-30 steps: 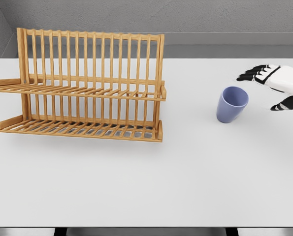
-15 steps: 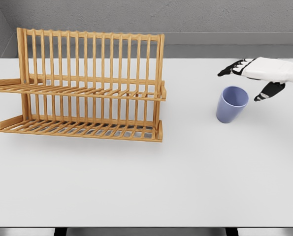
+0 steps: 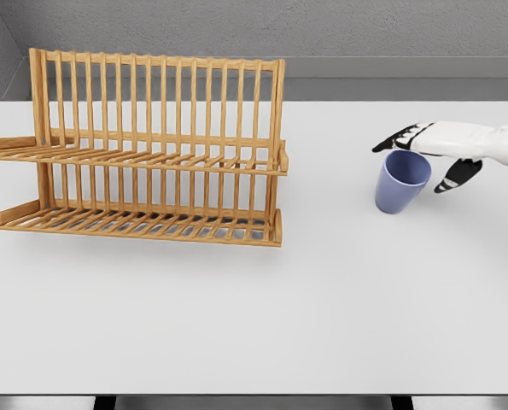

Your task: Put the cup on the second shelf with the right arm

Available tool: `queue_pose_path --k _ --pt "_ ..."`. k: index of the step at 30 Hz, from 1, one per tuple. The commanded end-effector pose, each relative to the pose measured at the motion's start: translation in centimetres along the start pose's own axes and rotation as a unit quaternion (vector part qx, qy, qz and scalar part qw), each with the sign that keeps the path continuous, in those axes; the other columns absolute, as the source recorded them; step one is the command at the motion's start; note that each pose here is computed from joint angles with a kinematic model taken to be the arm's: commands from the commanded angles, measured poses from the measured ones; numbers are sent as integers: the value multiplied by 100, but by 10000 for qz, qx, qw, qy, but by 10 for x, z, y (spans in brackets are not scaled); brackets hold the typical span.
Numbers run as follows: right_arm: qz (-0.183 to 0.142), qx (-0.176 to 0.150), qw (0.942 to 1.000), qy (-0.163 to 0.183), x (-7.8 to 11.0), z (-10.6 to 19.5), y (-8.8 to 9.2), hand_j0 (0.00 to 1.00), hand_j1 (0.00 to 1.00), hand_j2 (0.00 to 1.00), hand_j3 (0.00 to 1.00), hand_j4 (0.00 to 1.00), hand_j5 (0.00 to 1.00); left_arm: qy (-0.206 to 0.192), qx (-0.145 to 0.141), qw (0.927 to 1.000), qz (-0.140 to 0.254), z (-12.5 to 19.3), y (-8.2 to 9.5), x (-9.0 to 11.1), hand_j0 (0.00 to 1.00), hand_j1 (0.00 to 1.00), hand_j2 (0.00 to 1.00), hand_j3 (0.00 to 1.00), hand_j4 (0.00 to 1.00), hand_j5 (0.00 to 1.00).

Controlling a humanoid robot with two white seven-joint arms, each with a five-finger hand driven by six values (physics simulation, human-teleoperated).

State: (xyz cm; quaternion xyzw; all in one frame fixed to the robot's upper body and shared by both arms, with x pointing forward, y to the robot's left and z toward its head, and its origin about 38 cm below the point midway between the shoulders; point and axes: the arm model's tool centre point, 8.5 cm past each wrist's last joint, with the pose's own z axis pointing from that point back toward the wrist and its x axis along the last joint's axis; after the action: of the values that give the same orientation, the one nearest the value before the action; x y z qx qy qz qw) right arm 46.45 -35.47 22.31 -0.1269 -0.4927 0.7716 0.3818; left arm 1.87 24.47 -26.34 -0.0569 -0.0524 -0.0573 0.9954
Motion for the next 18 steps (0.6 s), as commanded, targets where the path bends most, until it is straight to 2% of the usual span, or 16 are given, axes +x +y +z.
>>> queue_pose_path --k 1,5,18 --pt "-104 3 9999 19 -3 -4 3 100 100 100 100 100 100 -1 -1 10000 2 0 0 0 100 100 100 100 100 100" --pt "-150 16 9999 81 -7 -10 5 100 100 100 100 100 100 -1 -1 10000 2 0 0 0 100 100 100 100 100 100" --pt "-178 57 9998 -33 -2 -25 8 100 100 100 100 100 100 -1 -1 10000 2 0 0 0 100 100 100 100 100 100"
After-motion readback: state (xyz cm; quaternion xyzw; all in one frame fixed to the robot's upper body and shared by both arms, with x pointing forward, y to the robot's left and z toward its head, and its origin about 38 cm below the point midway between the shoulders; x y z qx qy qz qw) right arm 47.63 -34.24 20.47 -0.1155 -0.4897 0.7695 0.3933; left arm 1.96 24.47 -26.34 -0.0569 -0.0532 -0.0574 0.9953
